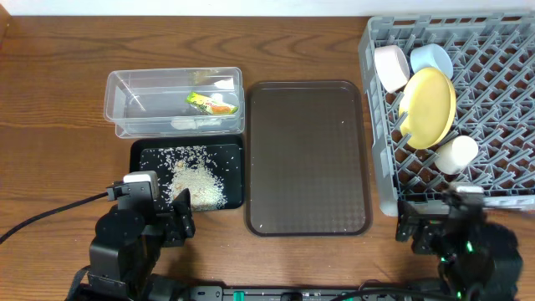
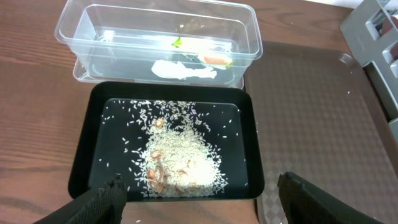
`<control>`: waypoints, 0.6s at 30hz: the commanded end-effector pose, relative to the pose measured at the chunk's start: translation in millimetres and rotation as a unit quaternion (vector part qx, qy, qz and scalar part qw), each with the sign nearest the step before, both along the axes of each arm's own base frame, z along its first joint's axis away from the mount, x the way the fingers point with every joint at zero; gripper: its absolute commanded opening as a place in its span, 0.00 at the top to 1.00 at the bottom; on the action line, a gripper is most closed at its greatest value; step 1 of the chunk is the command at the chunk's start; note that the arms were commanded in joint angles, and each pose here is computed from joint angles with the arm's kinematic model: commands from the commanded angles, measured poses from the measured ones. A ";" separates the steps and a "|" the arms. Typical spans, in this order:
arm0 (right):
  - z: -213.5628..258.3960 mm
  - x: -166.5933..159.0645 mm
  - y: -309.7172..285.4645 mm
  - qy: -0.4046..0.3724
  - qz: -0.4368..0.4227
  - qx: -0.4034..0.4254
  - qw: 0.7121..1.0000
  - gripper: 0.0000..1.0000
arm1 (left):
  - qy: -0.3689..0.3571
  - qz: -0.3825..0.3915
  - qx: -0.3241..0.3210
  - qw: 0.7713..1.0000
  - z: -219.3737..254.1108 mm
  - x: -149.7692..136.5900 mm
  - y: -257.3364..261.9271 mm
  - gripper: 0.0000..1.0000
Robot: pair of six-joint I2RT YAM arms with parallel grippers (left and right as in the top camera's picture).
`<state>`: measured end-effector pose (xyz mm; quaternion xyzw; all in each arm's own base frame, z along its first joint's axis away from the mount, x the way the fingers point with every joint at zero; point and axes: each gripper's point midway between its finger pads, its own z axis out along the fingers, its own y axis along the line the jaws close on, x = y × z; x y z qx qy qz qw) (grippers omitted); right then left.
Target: Sort waste into correct bins and load items into the dishwasher rack
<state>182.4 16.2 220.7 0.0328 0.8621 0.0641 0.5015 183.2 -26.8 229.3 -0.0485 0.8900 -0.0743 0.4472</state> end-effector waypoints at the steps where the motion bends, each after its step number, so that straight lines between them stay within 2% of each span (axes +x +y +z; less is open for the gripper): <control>1: 9.3 0.2 -2.6 -0.070 -0.002 -0.008 0.997 0.01 | 0.000 -0.001 0.000 1.000 -1.7 0.0 -0.4 0.19; 7: 15.5 22.2 -1.4 -0.203 0.002 -0.020 0.979 0.01 | 0.000 -0.001 0.000 1.000 -1.8 -0.1 -0.4 0.20; 14: -0.9 53.2 -0.3 -0.278 -0.005 -0.016 0.960 0.01 | 0.000 -0.001 0.000 1.000 -1.8 -0.1 -0.4 0.19; 18: -19.9 62.0 0.0 -0.300 0.001 -0.052 0.953 0.01 | 0.000 -0.001 0.000 1.000 -1.8 -0.1 -0.4 0.20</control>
